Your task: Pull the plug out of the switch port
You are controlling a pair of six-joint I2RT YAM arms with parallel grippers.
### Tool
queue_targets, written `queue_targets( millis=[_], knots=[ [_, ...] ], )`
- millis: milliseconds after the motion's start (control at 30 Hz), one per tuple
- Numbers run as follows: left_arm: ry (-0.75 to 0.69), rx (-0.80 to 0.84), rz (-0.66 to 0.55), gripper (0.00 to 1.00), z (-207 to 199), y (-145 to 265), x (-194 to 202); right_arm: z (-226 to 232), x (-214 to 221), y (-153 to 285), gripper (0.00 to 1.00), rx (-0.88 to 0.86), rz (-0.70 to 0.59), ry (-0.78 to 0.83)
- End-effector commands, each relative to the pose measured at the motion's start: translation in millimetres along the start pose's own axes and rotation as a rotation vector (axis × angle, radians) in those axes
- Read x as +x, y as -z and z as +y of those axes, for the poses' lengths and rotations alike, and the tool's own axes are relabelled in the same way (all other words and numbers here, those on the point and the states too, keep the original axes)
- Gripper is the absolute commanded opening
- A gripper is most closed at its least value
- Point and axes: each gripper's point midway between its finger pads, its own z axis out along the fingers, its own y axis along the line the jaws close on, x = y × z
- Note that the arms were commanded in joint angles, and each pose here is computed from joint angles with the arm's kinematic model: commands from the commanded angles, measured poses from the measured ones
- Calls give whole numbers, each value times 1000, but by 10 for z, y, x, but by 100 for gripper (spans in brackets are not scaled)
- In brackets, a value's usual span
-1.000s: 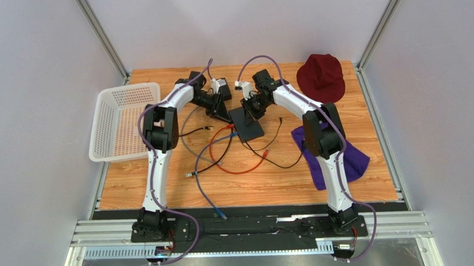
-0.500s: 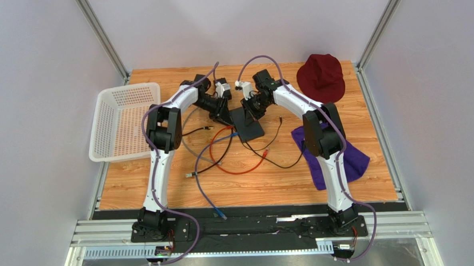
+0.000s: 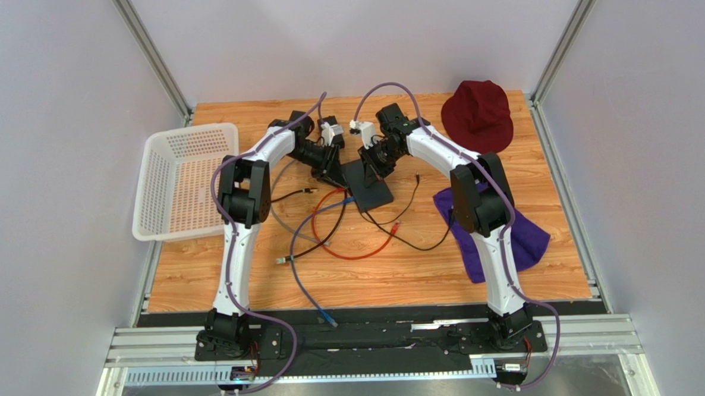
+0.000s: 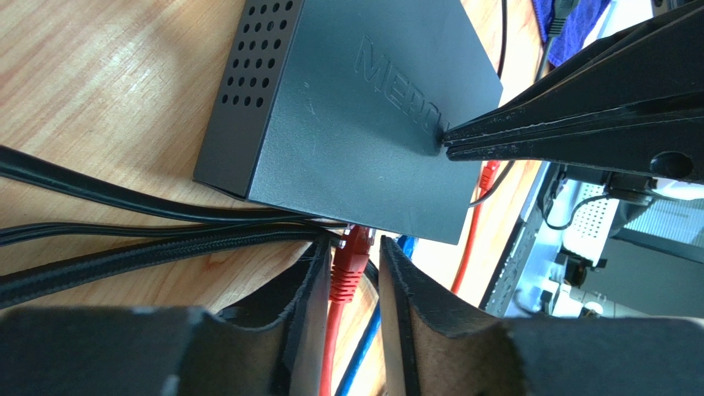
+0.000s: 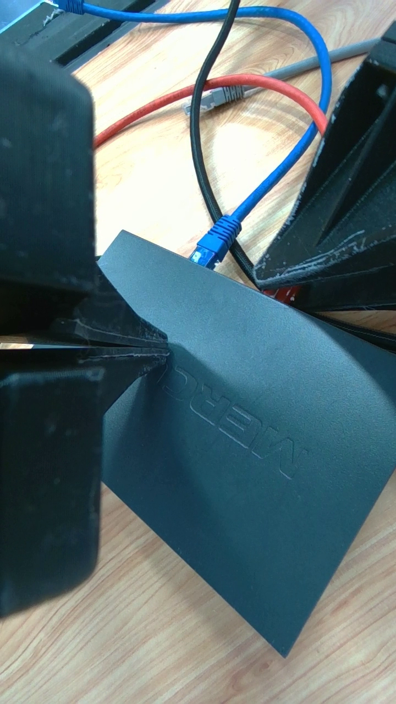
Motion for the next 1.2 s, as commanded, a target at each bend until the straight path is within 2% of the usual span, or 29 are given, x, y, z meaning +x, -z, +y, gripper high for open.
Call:
queue_targets(
  millis=[0,167,233,367,533,733,767,800,967,1167],
  knots=[
    [-33,28,32,34,-115,-89,36,-66,171,-181,1,6,48,-2],
    [-42,12,43,28,-125,-108,49,-99,189,-193,1,13,50,-4],
    [-48,8,46,20,-126,-118,46,-87,181,-201,1,12,50,-1],
    [-50,-2,49,16,-129,-120,48,-102,183,-197,1,17,51,-3],
    [-48,-35,46,0,-67,-77,34,-96,209,-232,1,18,61,-12],
    [-27,-52,33,0,63,105,56,-127,253,-306,0,27,74,-36],
    [0,-48,67,0,47,117,147,-137,240,-309,0,31,72,-34],
    [-50,-41,77,0,38,138,149,-155,255,-334,0,33,75,-35],
    [15,-10,132,0,-3,110,343,-235,238,-325,0,51,61,-43],
    [-62,-69,95,0,-12,202,102,-315,219,-330,0,58,48,-84]
  ],
)
